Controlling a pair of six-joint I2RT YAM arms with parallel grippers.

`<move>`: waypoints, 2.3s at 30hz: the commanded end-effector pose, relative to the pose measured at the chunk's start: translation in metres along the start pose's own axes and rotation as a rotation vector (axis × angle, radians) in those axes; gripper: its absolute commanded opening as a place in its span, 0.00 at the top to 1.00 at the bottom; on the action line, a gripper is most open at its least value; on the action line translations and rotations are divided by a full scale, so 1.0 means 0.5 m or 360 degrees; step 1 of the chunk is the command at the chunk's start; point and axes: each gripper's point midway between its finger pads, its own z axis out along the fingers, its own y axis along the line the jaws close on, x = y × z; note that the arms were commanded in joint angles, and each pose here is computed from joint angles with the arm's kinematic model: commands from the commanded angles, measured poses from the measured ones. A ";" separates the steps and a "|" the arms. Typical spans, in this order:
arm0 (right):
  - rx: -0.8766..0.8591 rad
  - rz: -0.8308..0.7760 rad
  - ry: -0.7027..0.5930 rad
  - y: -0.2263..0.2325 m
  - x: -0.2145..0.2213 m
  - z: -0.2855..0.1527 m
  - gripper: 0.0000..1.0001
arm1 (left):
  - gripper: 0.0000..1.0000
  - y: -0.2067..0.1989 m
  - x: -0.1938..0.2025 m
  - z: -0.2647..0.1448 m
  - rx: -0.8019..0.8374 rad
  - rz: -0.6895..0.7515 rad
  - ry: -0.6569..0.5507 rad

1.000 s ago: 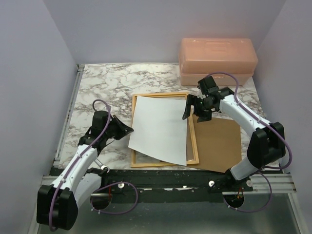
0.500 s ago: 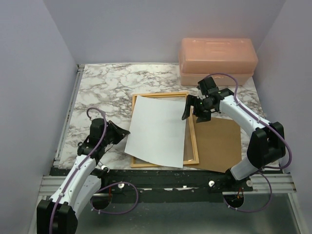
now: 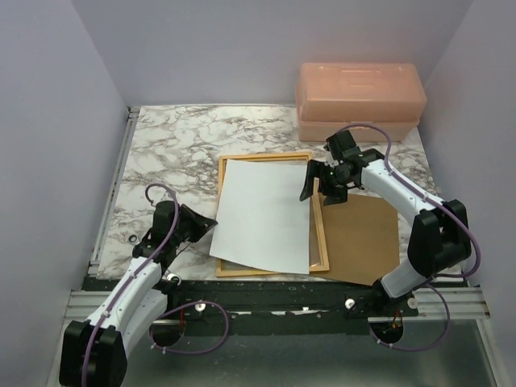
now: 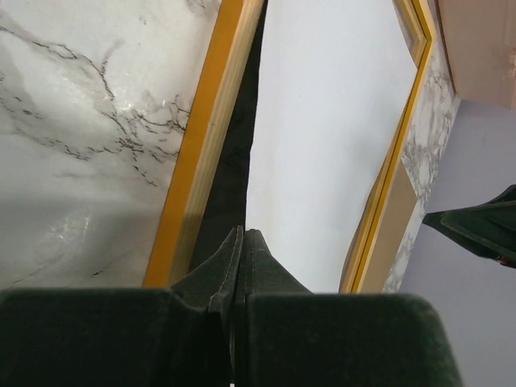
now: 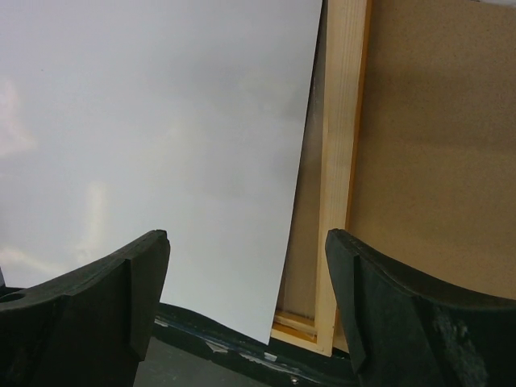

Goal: Put the photo into the frame
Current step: Turn over the photo from the photo frame.

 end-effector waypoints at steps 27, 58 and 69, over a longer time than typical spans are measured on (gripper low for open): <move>-0.0044 0.0027 0.0037 -0.003 0.005 0.030 0.14 | 0.84 -0.072 0.130 0.061 0.0348 0.0143 0.0545; 0.0044 0.0058 0.0039 -0.037 0.013 0.042 0.14 | 1.00 -0.106 0.111 0.088 0.0375 0.0303 0.0452; 0.0090 0.0086 0.0092 -0.063 0.034 0.074 0.14 | 0.61 -0.085 0.121 0.097 0.0253 0.0345 0.0481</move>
